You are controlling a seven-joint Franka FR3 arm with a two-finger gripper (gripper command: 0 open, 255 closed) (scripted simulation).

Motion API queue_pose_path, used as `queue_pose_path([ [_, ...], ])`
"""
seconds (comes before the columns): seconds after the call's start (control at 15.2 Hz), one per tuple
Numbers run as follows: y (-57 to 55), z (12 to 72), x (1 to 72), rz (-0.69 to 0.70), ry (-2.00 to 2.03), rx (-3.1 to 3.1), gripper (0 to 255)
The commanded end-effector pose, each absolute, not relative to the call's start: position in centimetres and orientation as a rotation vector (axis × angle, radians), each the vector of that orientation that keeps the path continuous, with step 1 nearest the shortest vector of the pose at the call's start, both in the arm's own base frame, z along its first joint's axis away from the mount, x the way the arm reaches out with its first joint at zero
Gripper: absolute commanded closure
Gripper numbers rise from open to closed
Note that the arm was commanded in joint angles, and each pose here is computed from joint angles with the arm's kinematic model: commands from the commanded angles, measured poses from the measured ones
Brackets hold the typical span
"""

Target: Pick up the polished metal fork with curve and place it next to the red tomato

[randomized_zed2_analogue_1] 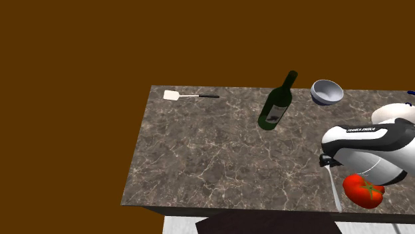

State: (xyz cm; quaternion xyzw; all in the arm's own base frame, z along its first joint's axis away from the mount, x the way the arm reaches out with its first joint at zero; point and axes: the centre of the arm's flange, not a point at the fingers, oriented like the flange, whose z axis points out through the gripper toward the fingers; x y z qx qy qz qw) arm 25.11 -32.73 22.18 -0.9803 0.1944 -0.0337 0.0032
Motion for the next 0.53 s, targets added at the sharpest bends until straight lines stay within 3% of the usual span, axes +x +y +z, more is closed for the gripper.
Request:
queue_pose_path([
  [0.0,-32.79,21.52,25.05,-0.106,0.611,-3.074,255],
  [0.4,-32.79,21.52,25.05,-0.106,0.611,-3.074,255],
  [0.46,-32.79,21.52,25.05,-0.106,0.611,-3.074,0],
])
